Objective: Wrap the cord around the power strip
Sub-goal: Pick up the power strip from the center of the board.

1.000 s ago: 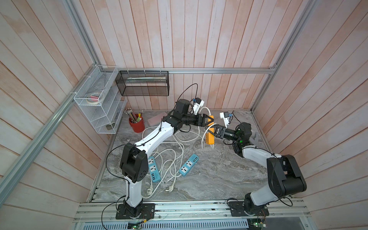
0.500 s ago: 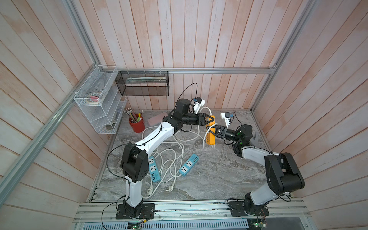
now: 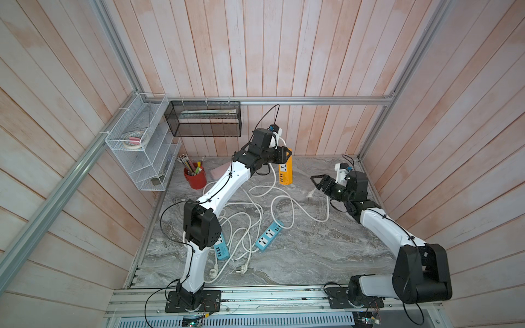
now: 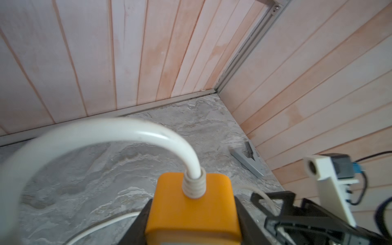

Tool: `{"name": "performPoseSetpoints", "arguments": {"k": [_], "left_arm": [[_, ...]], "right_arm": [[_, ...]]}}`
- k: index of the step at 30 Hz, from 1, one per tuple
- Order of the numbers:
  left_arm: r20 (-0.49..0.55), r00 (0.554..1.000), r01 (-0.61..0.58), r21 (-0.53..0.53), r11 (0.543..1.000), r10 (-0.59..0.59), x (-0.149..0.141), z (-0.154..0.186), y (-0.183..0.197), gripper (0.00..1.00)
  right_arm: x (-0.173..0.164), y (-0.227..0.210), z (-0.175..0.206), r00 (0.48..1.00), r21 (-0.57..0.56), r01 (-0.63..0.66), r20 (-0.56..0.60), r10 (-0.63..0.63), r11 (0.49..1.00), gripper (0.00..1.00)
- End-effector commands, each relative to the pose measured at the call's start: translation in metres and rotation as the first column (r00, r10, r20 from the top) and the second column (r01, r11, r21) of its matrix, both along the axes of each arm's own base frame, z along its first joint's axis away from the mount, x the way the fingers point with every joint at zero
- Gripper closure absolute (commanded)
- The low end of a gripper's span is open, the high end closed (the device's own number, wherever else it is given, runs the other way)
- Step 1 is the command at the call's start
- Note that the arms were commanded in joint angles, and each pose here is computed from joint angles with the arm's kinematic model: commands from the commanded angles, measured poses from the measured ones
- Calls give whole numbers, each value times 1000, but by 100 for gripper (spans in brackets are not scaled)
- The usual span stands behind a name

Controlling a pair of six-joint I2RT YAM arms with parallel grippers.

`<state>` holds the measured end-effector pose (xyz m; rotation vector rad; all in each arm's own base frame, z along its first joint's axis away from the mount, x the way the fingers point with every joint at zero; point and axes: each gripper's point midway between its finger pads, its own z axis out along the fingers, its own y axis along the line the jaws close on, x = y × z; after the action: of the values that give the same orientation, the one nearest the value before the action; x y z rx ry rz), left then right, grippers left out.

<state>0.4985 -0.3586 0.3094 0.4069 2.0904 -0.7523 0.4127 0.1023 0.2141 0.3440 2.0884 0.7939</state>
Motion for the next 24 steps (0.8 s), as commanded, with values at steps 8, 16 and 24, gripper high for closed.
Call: {"name": "performPoseSetpoints", "arguments": {"k": [8, 16, 24], "left_arm": [[-170, 984, 49, 13, 999, -47, -29, -9, -1, 81], [-171, 980, 101, -18, 995, -102, -52, 8, -12, 80], [-155, 980, 120, -26, 992, -122, -62, 18, -18, 80]], "right_arm": [[-34, 75, 65, 960, -128, -204, 168, 224, 971, 23], [-20, 141, 73, 893, -67, -388, 218, 393, 919, 26], [-9, 163, 57, 876, -45, -436, 209, 435, 899, 52]]}}
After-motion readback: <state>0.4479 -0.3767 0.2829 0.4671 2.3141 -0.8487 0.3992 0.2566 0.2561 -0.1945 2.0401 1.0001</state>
